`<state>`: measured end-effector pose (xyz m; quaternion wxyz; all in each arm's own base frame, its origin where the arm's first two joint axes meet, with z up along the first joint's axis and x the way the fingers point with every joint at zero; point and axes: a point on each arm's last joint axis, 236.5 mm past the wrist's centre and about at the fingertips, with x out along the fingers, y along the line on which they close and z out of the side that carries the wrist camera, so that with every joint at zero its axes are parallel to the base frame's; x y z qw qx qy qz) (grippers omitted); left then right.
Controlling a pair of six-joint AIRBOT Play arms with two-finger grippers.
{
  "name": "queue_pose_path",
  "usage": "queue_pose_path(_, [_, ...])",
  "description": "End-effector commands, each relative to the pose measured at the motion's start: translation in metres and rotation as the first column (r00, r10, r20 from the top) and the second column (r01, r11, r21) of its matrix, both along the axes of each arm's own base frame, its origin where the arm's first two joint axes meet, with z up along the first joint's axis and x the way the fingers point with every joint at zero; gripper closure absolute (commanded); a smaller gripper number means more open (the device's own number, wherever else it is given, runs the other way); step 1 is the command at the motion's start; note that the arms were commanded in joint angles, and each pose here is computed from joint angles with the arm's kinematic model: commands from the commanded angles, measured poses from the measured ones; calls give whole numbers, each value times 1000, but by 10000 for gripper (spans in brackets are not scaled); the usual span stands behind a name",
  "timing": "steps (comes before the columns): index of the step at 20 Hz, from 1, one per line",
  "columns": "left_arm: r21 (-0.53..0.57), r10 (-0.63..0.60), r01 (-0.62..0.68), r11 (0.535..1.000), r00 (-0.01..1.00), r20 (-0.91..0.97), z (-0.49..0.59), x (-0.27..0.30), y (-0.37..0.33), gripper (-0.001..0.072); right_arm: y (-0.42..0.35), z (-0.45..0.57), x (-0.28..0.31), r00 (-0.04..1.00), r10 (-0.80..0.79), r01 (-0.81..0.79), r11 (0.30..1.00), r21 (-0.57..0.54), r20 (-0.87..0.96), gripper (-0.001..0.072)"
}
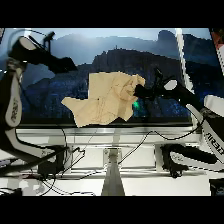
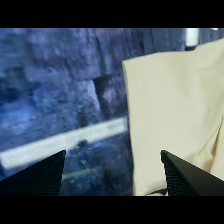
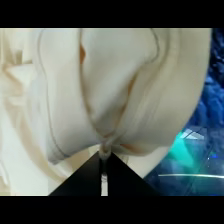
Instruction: Fold the clothes and pants, and hang the long-sleeved shirts on hangers.
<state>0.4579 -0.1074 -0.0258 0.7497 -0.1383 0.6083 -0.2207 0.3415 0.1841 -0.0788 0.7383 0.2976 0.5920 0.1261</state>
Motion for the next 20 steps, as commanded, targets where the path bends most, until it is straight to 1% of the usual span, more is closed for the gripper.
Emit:
queue_pose_path(1, [-102, -17, 4, 995, 991, -130, -48, -7, -39, 6, 4, 3, 11, 998, -17, 17, 1000, -16, 59, 699])
queue_pose_path(3, [-98, -39, 24, 995, 987, -154, -69, -11, -54, 7, -3, 5, 15, 997, -19, 21, 999, -32, 78, 699])
queue_pose_path(6, [-81, -45, 35, 996, 992, -119, -84, -4, -74, 25, -15, 12, 19, 993, -5, 13, 998, -69, 115, 699])
queue_pose_path(7, [-74, -38, 31, 997, 995, -92, -85, 1, -79, 145, -17, 17, 21, 992, 2, 8, 997, -77, 129, 698])
queue_pose_path(8, [-70, -31, 26, 997, 997, -69, -85, 6, -82, 329, -18, 22, 24, 989, 7, 5, 997, -83, 145, 698])
queue_pose_path(9, [-65, -25, 22, 998, 999, -48, -85, 11, -86, 498, -19, 30, 29, 986, 17, -2, 996, -92, 169, 698])
queue_pose_path(11, [-60, -17, 16, 998, 1000, -20, -85, 16, -90, 696, -20, 50, 40, 973, 51, -25, 993, -117, 225, 698])
queue_pose_path(13, [-61, -2, 1, 998, 1000, -12, -83, 20, -90, 695, -25, 78, 53, 949, 112, -61, 982, -178, 293, 699])
queue_pose_path(16, [-67, 34, -30, 997, 997, 62, -53, 35, -77, 695, -47, 135, 77, 879, 236, -85, 932, -352, 413, 699])
queue_pose_path(18, [-80, 108, -94, 992, 974, 199, -1, 60, -53, 696, -65, 185, 91, 818, 292, -41, 889, -456, 495, 699])
queue_pose_path(20, [-105, 199, -172, 980, 911, 361, 70, 80, -18, 696, -82, 239, 100, 750, 331, 29, 848, -530, 572, 699])
